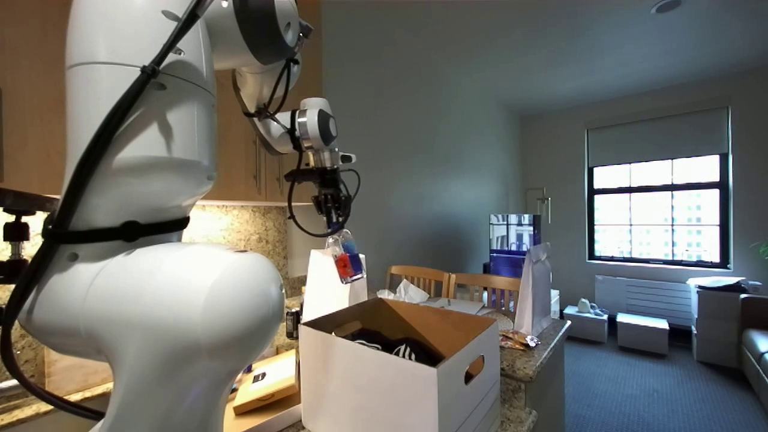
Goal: Remove three bottles from the box
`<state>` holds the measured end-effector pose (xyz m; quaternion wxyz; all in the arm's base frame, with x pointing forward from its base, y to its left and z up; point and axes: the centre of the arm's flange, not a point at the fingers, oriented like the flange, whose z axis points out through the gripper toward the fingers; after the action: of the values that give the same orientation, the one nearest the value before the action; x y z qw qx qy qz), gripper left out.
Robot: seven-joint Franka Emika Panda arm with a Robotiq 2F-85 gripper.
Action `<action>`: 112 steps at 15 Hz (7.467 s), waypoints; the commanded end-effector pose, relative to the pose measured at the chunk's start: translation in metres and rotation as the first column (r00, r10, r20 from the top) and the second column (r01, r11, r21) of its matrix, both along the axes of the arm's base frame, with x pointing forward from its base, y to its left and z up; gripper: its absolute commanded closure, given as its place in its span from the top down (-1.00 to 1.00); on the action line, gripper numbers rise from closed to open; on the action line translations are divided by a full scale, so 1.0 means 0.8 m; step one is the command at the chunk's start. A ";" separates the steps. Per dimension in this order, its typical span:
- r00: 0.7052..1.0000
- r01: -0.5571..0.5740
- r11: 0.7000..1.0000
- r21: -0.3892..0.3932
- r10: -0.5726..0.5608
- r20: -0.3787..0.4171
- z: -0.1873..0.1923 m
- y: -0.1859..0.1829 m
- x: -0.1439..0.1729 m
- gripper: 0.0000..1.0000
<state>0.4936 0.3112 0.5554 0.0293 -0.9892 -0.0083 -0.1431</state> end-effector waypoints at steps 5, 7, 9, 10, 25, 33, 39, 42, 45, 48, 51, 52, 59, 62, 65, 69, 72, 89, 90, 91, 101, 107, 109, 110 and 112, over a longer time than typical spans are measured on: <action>0.982 -0.175 0.983 0.048 0.178 -0.067 -0.070 0.092 -0.128 -0.71; 0.967 -0.223 0.973 0.054 0.228 -0.116 -0.092 0.106 -0.148 -0.71; 0.946 -0.268 0.960 0.082 0.278 -0.165 -0.114 0.110 -0.163 -0.71; 0.941 -0.280 0.954 0.104 0.294 -0.167 -0.124 0.110 -0.165 -0.71; 0.847 -0.437 0.866 0.244 0.487 -0.212 -0.313 0.193 -0.151 -0.71; 0.804 -0.446 0.850 0.281 0.518 -0.290 -0.374 0.258 -0.155 -0.71; 0.779 -0.439 0.845 0.305 0.527 -0.339 -0.397 0.288 -0.164 -0.71; 0.786 -0.422 0.853 0.307 0.513 -0.345 -0.404 0.286 -0.156 -0.71; 0.808 -0.403 0.865 0.299 0.490 -0.327 -0.400 0.277 -0.143 0.31; 0.828 -0.382 0.878 0.289 0.464 -0.314 -0.391 0.261 -0.130 0.68; 0.853 -0.371 0.881 0.294 0.448 -0.268 -0.369 0.243 -0.121 0.97; 0.867 -0.368 0.881 0.298 0.441 -0.231 -0.355 0.235 -0.120 1.00; 0.965 -0.229 0.943 0.241 0.252 -0.068 -0.222 0.146 -0.069 1.00; 0.993 -0.105 0.982 0.155 0.113 -0.044 -0.160 0.078 -0.038 1.00; 0.991 0.018 0.998 0.054 -0.010 -0.136 -0.107 -0.014 -0.001 1.00; 0.955 0.132 0.985 -0.108 -0.156 -0.252 -0.103 -0.116 0.025 1.00; 0.933 0.179 0.949 -0.261 -0.247 -0.260 -0.132 -0.166 0.053 1.00; 0.844 0.100 0.872 -0.479 -0.330 -0.424 -0.240 -0.190 0.067 1.00; 0.841 0.093 0.875 -0.476 -0.324 -0.432 -0.248 -0.189 0.068 1.00; 0.832 0.083 0.880 -0.468 -0.320 -0.454 -0.258 -0.189 0.071 1.00; 0.761 0.123 0.895 -0.429 -0.362 -0.538 -0.328 -0.187 0.067 1.00; 0.755 0.132 0.908 -0.397 -0.352 -0.553 -0.347 -0.191 0.067 1.00; 0.750 0.120 0.904 -0.410 -0.353 -0.559 -0.344 -0.190 0.075 1.00; 0.746 0.123 0.905 -0.407 -0.355 -0.564 -0.346 -0.190 0.075 1.00; 0.743 0.125 0.905 -0.405 -0.356 -0.566 -0.347 -0.191 0.075 1.00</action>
<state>0.5537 0.1584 0.2778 -0.1605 -0.9614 0.1071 0.1962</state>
